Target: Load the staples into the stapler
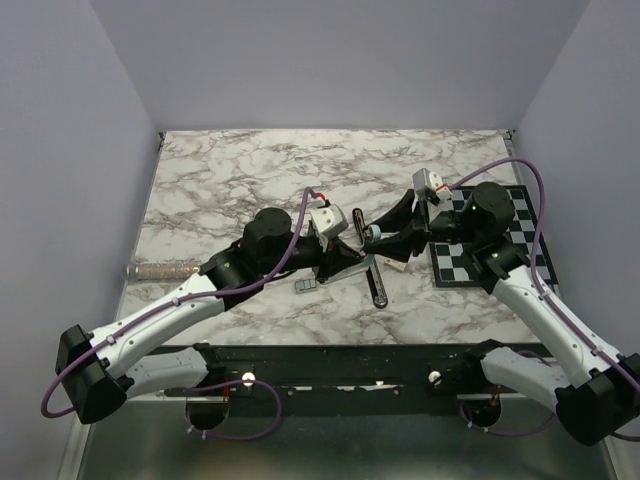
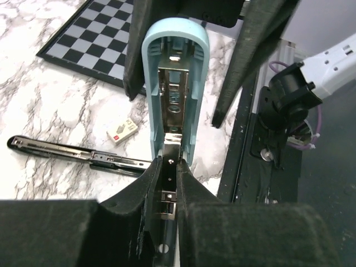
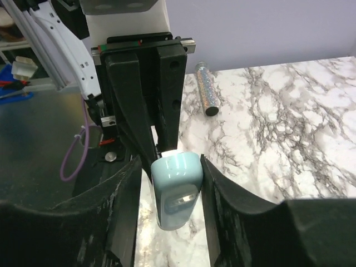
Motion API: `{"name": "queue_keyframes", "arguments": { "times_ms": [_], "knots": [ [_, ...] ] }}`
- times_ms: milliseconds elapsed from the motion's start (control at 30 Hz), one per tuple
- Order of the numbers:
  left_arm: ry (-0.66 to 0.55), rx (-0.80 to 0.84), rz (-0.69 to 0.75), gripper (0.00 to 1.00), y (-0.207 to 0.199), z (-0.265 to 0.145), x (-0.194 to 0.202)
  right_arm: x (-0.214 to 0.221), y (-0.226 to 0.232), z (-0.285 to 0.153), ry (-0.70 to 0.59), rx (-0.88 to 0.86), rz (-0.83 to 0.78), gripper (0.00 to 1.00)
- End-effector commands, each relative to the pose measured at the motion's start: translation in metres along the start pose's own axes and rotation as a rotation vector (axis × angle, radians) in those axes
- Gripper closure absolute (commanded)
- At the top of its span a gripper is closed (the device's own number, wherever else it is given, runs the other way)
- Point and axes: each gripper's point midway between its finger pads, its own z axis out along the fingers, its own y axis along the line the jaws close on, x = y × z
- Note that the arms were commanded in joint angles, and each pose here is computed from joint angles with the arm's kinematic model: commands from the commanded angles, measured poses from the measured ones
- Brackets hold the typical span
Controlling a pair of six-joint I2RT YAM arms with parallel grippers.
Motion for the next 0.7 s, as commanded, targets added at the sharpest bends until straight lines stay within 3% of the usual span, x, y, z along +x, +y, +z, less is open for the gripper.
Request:
{"name": "queue_keyframes", "arguments": {
  "times_ms": [0,133,200,333,400,433,667],
  "knots": [
    [-0.054,-0.135,-0.052,1.00,0.020,-0.003,-0.005,0.000,-0.014,-0.001,-0.006,0.090,-0.003,0.40],
    [-0.045,-0.274,-0.105,1.00,0.043,-0.006,0.007,-0.007,-0.026,-0.008,-0.018,0.221,0.001,0.18],
    [-0.048,-0.368,-0.143,1.00,0.059,-0.008,0.015,-0.015,-0.037,-0.018,-0.043,0.348,0.001,0.13],
    [-0.058,-0.549,-0.251,1.00,0.081,-0.007,0.029,-0.023,-0.059,-0.048,-0.115,0.623,0.041,0.12],
    [-0.047,-0.648,-0.324,1.00,0.088,-0.003,0.039,-0.020,-0.071,-0.069,-0.150,0.783,0.109,0.00],
    [-0.061,-0.753,-0.340,1.00,0.101,-0.010,0.040,-0.026,-0.066,-0.077,-0.183,0.813,0.101,0.00],
    [0.015,-1.004,-0.441,1.00,0.121,0.016,0.079,0.005,-0.056,-0.125,-0.262,1.043,0.213,0.00]
  ]
}}
